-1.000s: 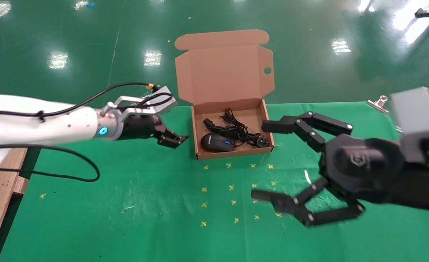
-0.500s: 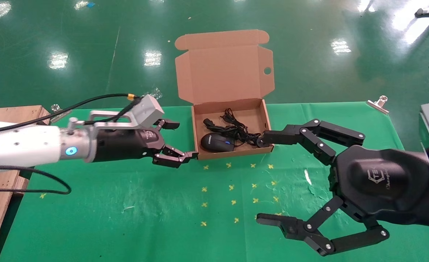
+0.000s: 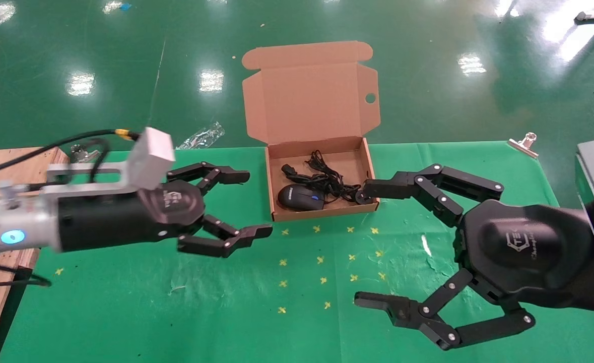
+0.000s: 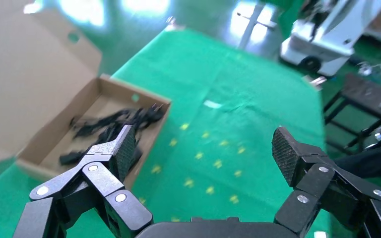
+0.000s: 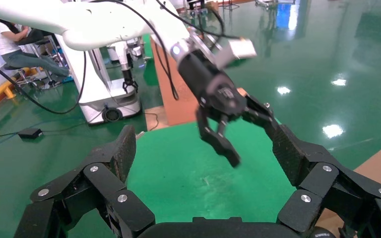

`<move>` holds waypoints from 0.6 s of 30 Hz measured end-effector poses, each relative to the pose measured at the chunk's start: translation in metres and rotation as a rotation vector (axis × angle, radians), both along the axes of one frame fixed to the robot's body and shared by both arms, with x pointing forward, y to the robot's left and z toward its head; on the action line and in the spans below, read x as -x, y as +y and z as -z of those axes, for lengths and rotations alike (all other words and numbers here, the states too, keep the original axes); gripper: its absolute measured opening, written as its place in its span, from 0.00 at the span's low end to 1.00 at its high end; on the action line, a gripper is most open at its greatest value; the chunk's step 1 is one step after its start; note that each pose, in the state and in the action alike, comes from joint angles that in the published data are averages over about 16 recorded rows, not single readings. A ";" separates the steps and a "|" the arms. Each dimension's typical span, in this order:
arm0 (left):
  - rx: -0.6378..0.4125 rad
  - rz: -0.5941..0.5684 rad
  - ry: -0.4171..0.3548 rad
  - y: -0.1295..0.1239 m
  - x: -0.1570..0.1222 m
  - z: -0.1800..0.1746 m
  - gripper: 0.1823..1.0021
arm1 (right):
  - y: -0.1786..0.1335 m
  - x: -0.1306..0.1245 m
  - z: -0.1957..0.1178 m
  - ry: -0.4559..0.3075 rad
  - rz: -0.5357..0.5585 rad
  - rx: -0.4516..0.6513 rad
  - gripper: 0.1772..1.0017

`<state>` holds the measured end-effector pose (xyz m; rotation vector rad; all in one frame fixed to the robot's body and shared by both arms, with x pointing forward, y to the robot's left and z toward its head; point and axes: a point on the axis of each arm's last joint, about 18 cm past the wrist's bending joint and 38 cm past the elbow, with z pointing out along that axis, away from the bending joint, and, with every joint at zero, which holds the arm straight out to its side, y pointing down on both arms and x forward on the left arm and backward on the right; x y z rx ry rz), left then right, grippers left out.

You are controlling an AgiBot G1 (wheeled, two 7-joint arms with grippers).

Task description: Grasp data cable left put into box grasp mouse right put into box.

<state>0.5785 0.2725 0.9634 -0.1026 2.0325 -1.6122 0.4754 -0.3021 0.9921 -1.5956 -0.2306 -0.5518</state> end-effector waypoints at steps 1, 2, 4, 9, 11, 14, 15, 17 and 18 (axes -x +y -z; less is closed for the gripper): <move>0.008 0.017 -0.007 0.002 0.006 -0.002 1.00 | 0.000 0.000 0.000 0.000 0.000 0.000 1.00; 0.015 0.034 -0.015 0.004 0.012 -0.004 1.00 | 0.000 0.000 0.000 0.000 0.000 0.000 1.00; 0.029 0.069 -0.032 0.007 0.025 -0.007 1.00 | 0.000 0.000 0.000 0.000 0.000 0.000 1.00; 0.057 0.155 -0.082 0.016 0.057 -0.017 1.00 | 0.000 0.000 0.000 0.000 0.000 0.000 1.00; 0.064 0.185 -0.102 0.019 0.069 -0.020 1.00 | 0.000 0.000 0.000 0.000 0.000 0.000 1.00; 0.073 0.230 -0.130 0.023 0.087 -0.025 1.00 | 0.000 0.000 0.000 0.000 0.000 0.000 1.00; 0.075 0.242 -0.139 0.025 0.092 -0.026 1.00 | 0.000 0.000 0.000 0.000 0.000 0.000 1.00; 0.078 0.263 -0.153 0.027 0.100 -0.028 1.00 | 0.000 0.000 0.000 0.000 0.000 0.000 1.00; 0.079 0.272 -0.159 0.027 0.103 -0.029 1.00 | 0.000 0.000 0.000 0.000 0.000 0.000 1.00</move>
